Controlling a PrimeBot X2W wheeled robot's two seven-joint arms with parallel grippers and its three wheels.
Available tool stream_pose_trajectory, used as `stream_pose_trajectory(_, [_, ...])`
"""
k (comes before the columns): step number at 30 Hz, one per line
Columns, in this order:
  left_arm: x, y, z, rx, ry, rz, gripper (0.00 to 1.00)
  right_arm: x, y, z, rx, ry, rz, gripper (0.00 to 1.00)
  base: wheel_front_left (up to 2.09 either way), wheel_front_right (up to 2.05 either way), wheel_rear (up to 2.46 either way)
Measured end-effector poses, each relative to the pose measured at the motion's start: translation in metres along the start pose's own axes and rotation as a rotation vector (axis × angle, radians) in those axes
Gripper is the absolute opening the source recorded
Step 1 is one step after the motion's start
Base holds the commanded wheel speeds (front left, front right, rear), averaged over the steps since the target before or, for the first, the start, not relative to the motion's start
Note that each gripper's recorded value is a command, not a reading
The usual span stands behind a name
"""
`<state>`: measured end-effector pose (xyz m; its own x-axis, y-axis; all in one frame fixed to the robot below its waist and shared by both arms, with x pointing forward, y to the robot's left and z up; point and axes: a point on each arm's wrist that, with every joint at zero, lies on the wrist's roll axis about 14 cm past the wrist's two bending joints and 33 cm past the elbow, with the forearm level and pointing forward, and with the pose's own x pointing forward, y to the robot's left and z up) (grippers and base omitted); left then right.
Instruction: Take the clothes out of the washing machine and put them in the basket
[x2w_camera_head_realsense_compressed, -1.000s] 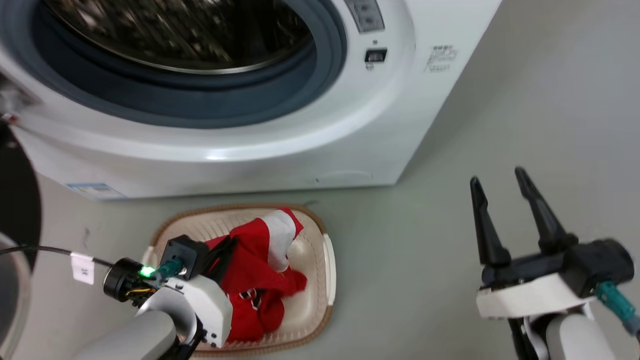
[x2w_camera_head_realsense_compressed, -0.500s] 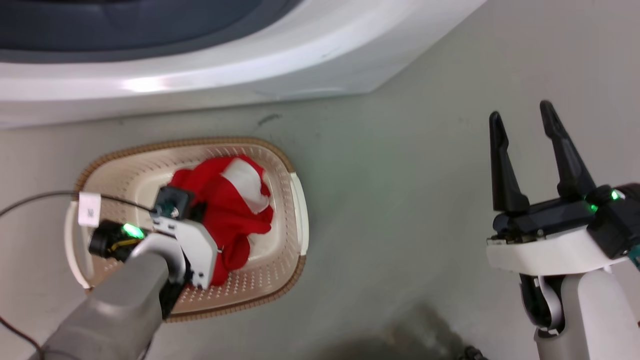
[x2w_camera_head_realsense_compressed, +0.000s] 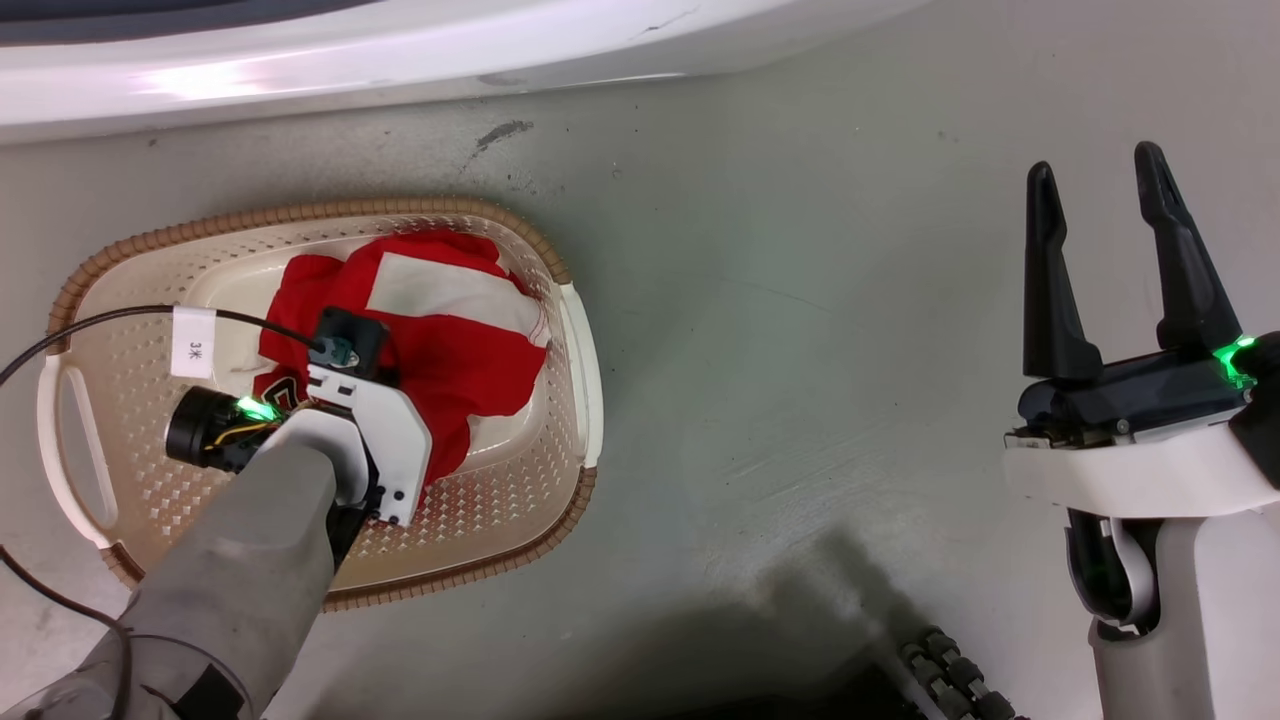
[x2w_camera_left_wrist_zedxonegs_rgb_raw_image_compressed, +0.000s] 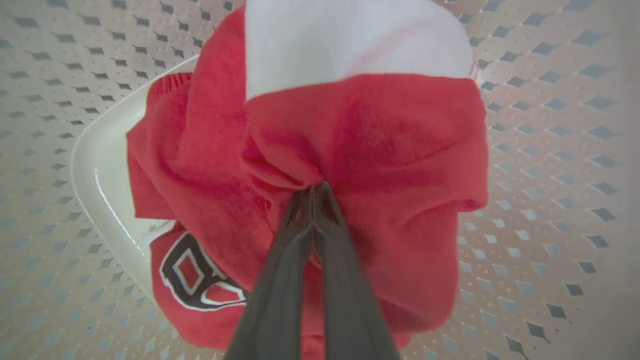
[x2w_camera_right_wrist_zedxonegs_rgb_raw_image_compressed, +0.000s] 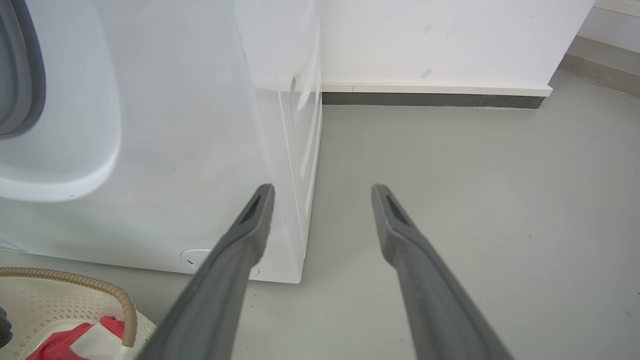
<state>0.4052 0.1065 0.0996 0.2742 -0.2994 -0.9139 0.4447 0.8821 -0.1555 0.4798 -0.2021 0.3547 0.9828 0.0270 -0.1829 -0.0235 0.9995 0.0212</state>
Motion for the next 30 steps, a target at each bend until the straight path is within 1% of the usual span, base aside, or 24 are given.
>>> stream_pose_trajectory(1, [0.0, -0.001, -0.001, -0.003, 0.006, -0.001, 0.0, 0.001, 0.0, 0.001, 0.0, -0.004, 0.0, 1.0, 0.0, 0.0, 0.0])
stream_pose_trajectory(2, [-0.001, -0.002, -0.001, -0.008, 0.01, -0.004, 0.09, 0.002, 0.0, 0.003, 0.001, -0.008, 0.001, 1.0, 0.0, 0.0, 0.0])
stream_pose_trajectory(3, [-0.002, -0.002, 0.001, -0.01, 0.004, -0.003, 0.44, 0.001, 0.001, 0.004, 0.005, -0.012, 0.002, 1.0, 0.0, 0.0, 0.0])
stream_pose_trajectory(4, [-0.003, -0.004, 0.004, -0.024, -0.004, -0.006, 1.0, 0.001, 0.001, 0.006, 0.007, -0.016, 0.002, 1.0, 0.0, 0.0, 0.0])
stream_pose_trajectory(11, [-0.029, 0.0, 0.032, -0.101, -0.143, 0.034, 1.0, -0.006, 0.007, 0.029, 0.02, -0.058, 0.016, 1.0, 0.0, 0.0, 0.0])
stream_pose_trajectory(14, [-0.047, 0.008, 0.049, -0.156, -0.221, 0.069, 1.0, -0.014, 0.013, 0.039, 0.022, -0.073, 0.028, 1.0, 0.0, 0.0, 0.0])
stream_pose_trajectory(18, [-0.074, 0.013, 0.07, -0.158, -0.305, 0.096, 1.0, -0.026, 0.019, 0.053, 0.024, -0.093, 0.042, 1.0, 0.0, 0.0, 0.0])
stream_pose_trajectory(21, [-0.101, 0.018, 0.099, -0.157, -0.417, 0.122, 1.0, -0.036, 0.023, 0.063, 0.021, -0.111, 0.049, 1.0, 0.0, 0.0, 0.0])
stream_pose_trajectory(30, [-0.198, 0.027, 0.132, -0.164, -0.727, 0.264, 1.0, -0.068, 0.037, 0.091, 0.026, -0.164, 0.081, 1.0, 0.0, 0.0, 0.0])
